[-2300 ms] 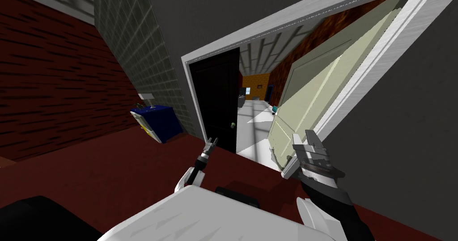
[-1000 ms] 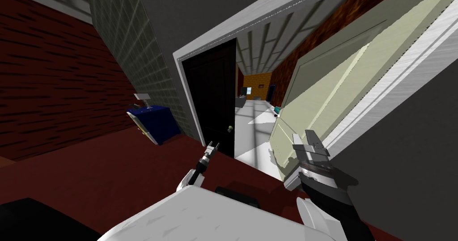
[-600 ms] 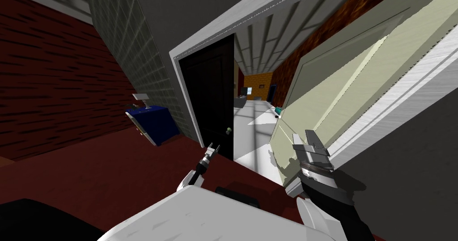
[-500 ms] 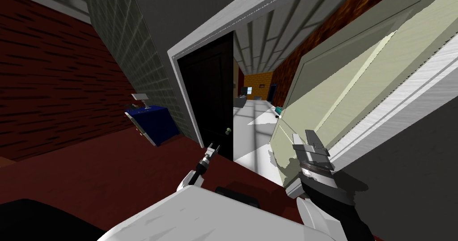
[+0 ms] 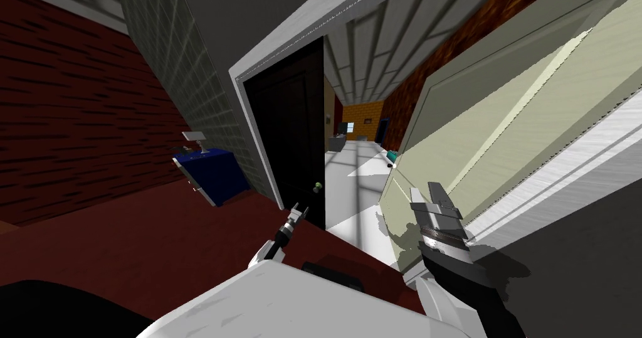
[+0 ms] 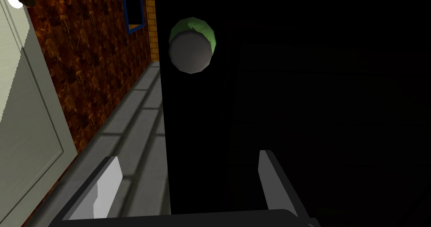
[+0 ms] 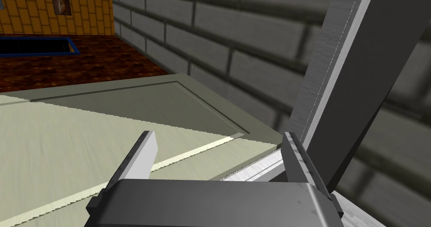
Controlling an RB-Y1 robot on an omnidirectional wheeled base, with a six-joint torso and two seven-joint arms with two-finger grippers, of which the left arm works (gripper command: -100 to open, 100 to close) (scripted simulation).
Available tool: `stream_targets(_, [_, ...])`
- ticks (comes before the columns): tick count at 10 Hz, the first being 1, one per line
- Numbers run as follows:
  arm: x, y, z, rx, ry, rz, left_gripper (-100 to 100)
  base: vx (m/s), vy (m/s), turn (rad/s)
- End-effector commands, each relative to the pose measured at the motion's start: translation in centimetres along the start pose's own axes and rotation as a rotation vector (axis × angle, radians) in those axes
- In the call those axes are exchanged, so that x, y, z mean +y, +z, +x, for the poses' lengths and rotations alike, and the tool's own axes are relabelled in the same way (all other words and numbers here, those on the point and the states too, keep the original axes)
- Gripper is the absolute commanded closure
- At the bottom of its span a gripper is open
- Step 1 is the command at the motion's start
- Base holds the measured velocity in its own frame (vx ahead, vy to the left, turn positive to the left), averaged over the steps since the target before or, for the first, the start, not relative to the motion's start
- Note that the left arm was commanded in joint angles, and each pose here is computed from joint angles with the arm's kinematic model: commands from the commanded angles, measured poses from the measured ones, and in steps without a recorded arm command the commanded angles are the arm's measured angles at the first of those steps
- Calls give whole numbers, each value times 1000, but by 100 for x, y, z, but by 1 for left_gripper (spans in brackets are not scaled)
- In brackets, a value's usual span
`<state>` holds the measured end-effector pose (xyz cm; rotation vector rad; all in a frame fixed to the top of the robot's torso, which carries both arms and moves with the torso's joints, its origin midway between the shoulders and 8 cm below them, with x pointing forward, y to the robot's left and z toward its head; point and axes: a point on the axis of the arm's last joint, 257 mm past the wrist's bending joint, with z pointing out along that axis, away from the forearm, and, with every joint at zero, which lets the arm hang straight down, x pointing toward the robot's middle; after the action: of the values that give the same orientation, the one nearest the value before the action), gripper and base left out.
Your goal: Push the door open
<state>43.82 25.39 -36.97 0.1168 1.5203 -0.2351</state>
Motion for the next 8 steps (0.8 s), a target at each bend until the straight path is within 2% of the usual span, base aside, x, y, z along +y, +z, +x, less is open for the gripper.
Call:
stream_targets(1, [3,-16,75,18,26,5,-100,112,-45,15])
stream_targets(5, [0,-55,218,51,70,16,-100,106,-51,14])
stream_targets(8, [7,-27,211,48,64,9,-100,113,-25,-20])
